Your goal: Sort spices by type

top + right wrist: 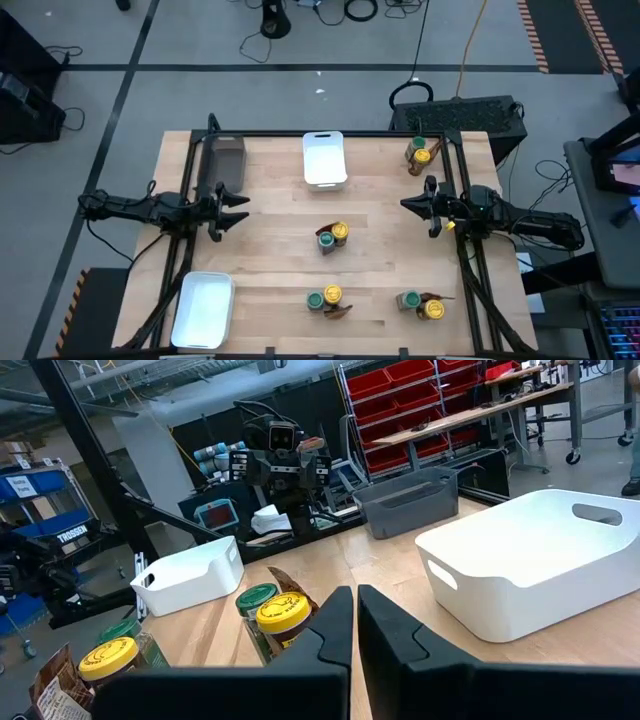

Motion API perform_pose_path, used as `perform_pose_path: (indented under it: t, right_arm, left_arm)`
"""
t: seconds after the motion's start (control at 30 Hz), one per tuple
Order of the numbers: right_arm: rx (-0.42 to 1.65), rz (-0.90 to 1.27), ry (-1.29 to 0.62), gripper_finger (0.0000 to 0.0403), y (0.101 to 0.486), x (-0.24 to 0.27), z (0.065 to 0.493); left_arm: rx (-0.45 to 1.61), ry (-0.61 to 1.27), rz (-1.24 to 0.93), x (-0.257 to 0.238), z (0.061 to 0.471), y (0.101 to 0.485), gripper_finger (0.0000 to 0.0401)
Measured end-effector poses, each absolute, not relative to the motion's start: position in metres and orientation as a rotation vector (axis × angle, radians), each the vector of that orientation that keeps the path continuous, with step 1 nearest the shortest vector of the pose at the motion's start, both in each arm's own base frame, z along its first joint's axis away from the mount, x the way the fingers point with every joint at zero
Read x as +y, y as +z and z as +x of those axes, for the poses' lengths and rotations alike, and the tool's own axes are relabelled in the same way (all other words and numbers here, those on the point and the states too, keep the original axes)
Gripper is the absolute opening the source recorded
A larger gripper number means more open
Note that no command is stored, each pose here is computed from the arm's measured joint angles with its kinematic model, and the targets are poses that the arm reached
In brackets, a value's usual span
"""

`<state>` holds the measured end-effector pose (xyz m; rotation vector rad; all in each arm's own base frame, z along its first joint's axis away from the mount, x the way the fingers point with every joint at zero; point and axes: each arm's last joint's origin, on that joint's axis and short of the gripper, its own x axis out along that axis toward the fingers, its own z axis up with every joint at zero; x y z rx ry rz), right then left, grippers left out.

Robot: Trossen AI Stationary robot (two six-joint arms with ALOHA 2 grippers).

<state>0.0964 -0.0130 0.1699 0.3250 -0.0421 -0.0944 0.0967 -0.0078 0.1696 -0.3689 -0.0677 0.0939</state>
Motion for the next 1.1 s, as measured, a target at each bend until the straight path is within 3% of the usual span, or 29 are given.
perform_pose_path:
  t: [0.9, 1.1]
  right_arm:
    - [-0.044, 0.325, -0.097, 0.0, 0.1701, -0.0131, 0.0964]
    - [-0.068, 0.28, -0.212, 0.0, 0.1709, -0.0164, 0.0959]
  left_arm:
    - [-0.068, 0.093, -0.369, -0.0078, 0.0966, 0.1696, 0.0258]
    - [-0.068, 0.094, -0.369, -0.0078, 0.0967, 0.1696, 0.0258]
